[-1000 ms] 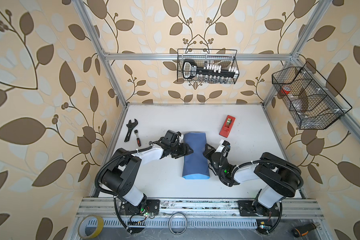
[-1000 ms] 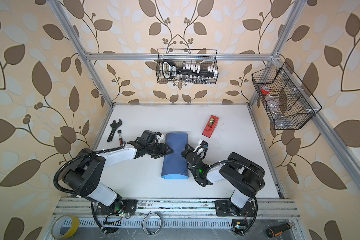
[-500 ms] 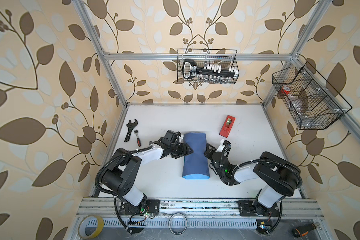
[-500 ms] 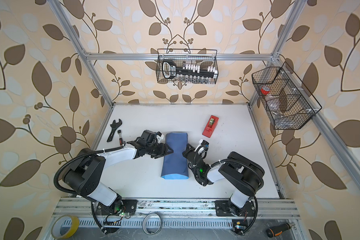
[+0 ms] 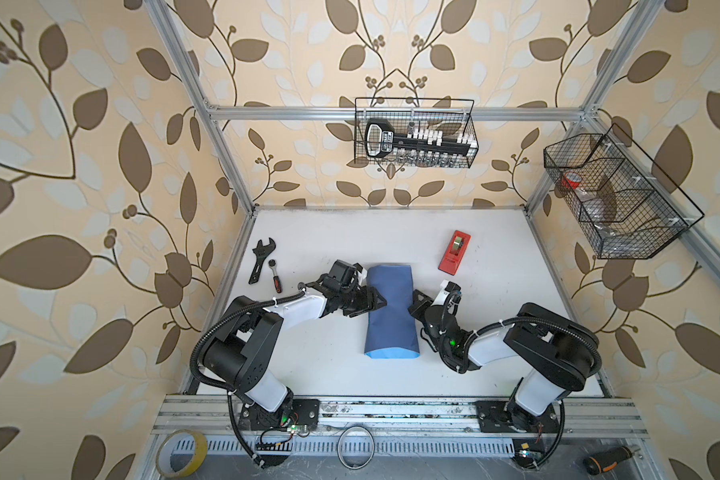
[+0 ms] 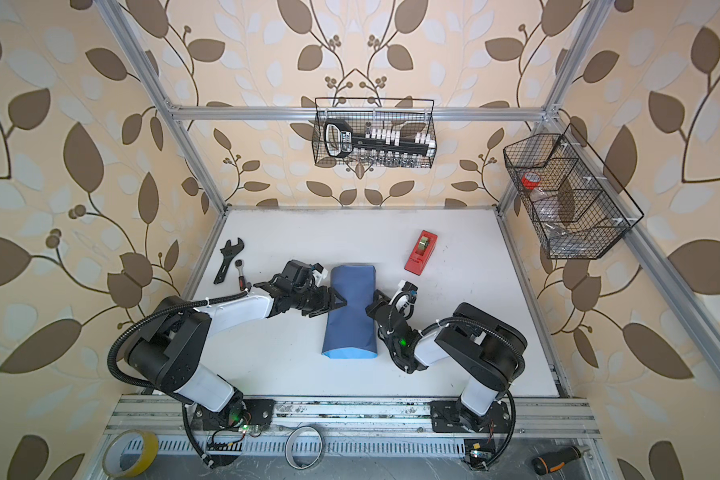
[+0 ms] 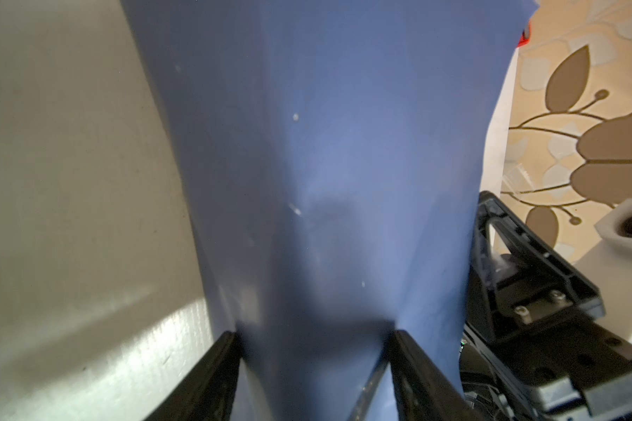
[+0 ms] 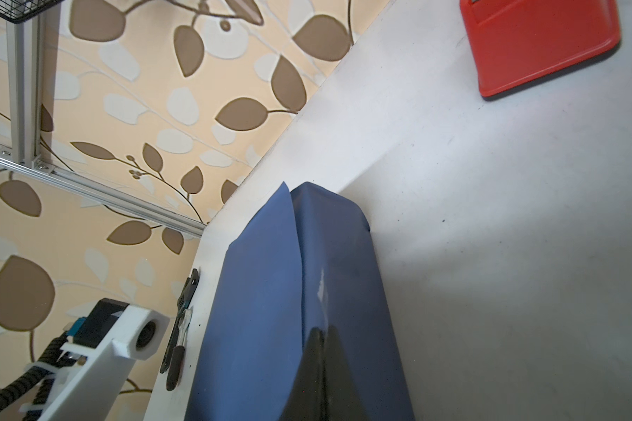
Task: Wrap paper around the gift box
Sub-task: 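Press tape onto the paper seam with right gripper while left holds paper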
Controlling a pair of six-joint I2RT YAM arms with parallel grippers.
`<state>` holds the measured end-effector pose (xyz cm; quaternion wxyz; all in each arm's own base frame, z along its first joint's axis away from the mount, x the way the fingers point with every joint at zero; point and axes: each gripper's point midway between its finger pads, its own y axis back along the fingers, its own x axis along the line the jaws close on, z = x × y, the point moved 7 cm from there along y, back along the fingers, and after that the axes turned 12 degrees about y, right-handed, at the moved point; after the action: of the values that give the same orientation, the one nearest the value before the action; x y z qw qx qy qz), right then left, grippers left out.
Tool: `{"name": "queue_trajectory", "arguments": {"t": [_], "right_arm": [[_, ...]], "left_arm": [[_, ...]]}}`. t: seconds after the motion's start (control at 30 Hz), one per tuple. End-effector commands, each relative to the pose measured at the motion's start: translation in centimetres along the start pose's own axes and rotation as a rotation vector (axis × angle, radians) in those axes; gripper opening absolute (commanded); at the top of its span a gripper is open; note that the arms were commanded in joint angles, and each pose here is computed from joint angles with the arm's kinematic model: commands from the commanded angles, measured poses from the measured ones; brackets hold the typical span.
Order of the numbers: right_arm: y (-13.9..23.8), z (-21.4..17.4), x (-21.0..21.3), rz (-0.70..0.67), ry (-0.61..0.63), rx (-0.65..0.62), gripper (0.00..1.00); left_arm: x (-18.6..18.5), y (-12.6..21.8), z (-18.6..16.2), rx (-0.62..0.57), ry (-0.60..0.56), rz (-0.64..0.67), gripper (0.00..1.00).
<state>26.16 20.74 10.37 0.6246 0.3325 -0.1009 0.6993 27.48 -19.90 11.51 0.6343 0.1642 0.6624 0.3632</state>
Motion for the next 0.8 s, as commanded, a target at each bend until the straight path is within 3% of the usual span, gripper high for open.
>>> {"name": "queue_trajectory", "arguments": {"t": [0.0, 0.33, 0.77], "right_arm": [[0.0, -0.4, -0.3, 0.015, 0.013, 0.009, 0.00], [-0.2, 0.1, 0.1, 0.044, 0.005, 0.017, 0.00], [-0.2, 1.0, -0.6, 0.049, -0.021, 0.017, 0.09]], "left_arm": [[5.3, -1.5, -1.6, 0.038, 0.071, 0.248, 0.65], [5.4, -1.5, -1.6, 0.038, 0.072, 0.248, 0.65], [5.4, -1.6, -1.6, 0.040, 0.073, 0.250, 0.65]]}}
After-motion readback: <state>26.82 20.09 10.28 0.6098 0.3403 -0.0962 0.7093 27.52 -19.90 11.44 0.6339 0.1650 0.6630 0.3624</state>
